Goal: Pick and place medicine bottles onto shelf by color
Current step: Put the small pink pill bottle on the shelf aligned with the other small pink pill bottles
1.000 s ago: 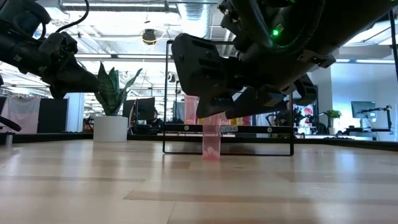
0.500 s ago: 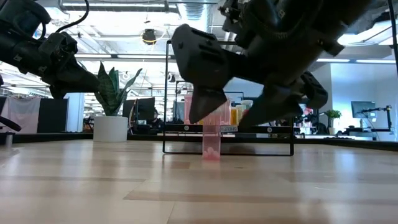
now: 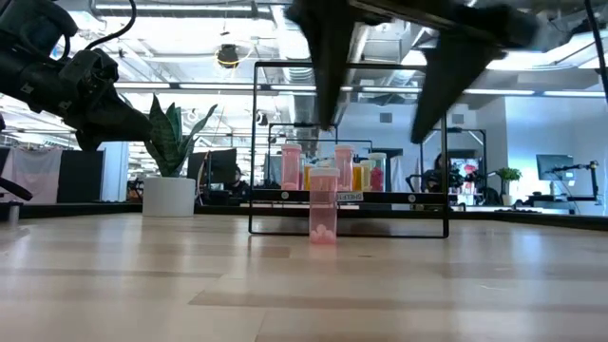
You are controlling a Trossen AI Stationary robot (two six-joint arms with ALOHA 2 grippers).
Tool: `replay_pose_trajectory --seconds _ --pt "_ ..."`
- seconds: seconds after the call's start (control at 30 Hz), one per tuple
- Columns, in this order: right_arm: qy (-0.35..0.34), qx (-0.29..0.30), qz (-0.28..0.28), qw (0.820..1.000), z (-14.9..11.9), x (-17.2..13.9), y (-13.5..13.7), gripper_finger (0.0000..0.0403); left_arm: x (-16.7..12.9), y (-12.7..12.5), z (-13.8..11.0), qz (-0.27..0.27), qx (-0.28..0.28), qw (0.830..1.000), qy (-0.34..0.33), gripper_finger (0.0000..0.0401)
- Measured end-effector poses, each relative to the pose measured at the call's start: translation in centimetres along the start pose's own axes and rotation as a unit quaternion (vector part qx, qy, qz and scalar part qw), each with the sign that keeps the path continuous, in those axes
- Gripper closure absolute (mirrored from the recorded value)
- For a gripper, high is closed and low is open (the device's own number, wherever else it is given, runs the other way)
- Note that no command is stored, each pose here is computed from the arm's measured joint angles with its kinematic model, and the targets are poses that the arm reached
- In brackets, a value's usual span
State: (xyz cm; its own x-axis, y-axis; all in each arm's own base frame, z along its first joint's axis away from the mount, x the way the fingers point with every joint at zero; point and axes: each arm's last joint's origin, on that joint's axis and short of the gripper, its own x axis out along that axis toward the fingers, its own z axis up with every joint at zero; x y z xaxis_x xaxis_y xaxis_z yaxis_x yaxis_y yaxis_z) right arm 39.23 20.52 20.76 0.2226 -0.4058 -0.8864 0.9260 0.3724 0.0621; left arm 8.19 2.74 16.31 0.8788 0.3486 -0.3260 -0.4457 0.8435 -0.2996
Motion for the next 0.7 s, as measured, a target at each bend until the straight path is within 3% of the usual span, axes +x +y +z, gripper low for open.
replay_pose_trajectory --seconds 0.13,0.33,0.7 --pt "0.103 -0.009 0.004 0.995 3.4 -0.1 0.8 0.0026 0.0 0.0 0.0 0.0 0.0 1.0 0.0 0.0273" --pt "0.232 -0.042 0.009 0.972 7.6 1.7 0.8 0.0026 0.0 0.0 0.0 0.0 0.0 1.0 0.0 0.0273" --pt "0.167 -0.012 0.021 0.986 8.3 2.1 1.2 0.0026 0.0 0.0 0.0 0.0 0.0 1.0 0.0 0.0273"
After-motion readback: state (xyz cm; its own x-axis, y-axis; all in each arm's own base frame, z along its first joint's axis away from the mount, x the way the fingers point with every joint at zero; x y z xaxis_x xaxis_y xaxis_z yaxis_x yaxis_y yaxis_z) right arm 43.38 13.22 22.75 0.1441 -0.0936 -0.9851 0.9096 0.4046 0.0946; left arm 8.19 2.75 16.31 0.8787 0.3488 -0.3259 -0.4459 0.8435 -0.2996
